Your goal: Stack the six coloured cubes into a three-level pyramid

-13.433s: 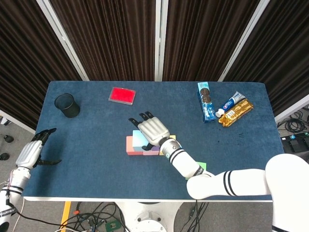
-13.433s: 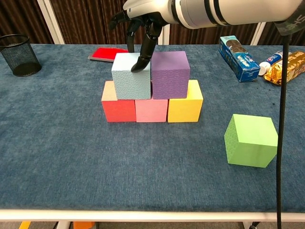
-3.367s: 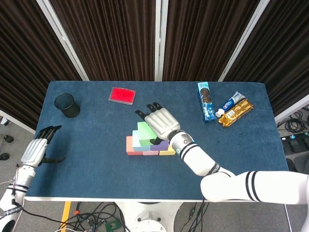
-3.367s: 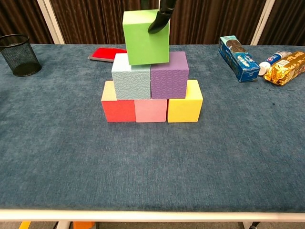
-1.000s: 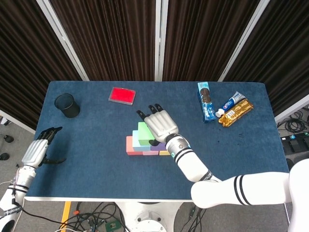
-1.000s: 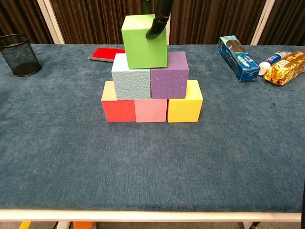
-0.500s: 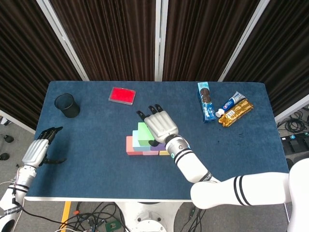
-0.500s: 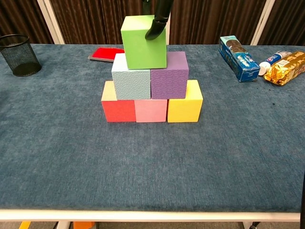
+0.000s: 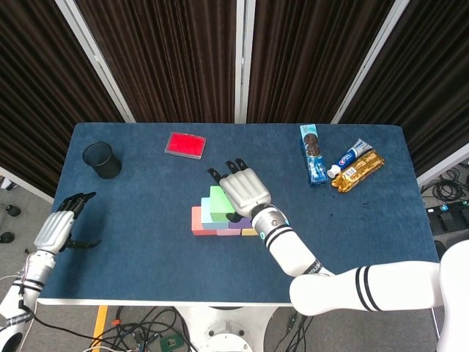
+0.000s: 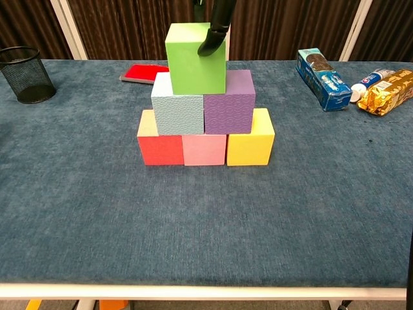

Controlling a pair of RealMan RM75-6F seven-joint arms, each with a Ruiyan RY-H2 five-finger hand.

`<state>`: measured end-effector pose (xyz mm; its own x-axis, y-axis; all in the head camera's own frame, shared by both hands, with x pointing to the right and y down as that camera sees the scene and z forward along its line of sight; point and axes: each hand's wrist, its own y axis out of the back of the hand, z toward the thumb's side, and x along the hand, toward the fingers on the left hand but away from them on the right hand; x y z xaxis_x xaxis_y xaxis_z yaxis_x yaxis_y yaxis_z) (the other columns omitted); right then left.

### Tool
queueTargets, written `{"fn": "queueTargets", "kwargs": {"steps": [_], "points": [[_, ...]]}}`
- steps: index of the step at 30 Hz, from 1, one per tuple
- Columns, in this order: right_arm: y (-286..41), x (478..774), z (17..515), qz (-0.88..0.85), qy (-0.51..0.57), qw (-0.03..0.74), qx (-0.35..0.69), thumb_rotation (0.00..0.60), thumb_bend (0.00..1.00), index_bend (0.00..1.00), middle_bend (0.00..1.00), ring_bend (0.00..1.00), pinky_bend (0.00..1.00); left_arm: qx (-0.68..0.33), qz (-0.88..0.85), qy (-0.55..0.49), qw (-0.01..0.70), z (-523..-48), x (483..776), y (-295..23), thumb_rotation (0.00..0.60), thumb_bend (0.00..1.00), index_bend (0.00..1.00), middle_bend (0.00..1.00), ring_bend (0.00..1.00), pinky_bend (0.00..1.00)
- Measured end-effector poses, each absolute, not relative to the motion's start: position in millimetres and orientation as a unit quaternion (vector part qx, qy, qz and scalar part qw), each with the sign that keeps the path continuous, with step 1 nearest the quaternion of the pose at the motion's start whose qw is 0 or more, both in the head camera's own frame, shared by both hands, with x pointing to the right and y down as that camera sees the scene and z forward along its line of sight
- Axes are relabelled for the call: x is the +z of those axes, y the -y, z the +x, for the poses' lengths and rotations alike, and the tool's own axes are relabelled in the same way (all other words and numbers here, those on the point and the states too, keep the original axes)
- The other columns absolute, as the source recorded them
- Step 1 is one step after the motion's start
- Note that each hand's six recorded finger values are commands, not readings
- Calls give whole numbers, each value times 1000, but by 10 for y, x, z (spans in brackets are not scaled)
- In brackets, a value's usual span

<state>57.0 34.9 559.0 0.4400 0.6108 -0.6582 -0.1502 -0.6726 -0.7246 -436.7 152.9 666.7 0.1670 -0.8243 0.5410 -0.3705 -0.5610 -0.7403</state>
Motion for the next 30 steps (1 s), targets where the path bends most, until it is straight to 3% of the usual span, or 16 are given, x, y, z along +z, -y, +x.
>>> {"fn": "queueTargets", "kwargs": {"steps": [10,23,30], "points": [[-353,5612,574,-761,146,376,508,600,205,0,494,27,0,-498,-730,-408,227,-4356,6682,-1526,600,0,81,88,0,71],[-361,5620,590,-767,139,371,506,600,104,0,226,0,0,-498,-731,-407,227,-4349,6681,-1515,600,0,82,88,0,71],[-367,5626,587,-771,136,367,503,600,63,0,174,0,0,-499,-731,-406,227,-4346,6681,-1518,600,0,82,88,0,71]]}}
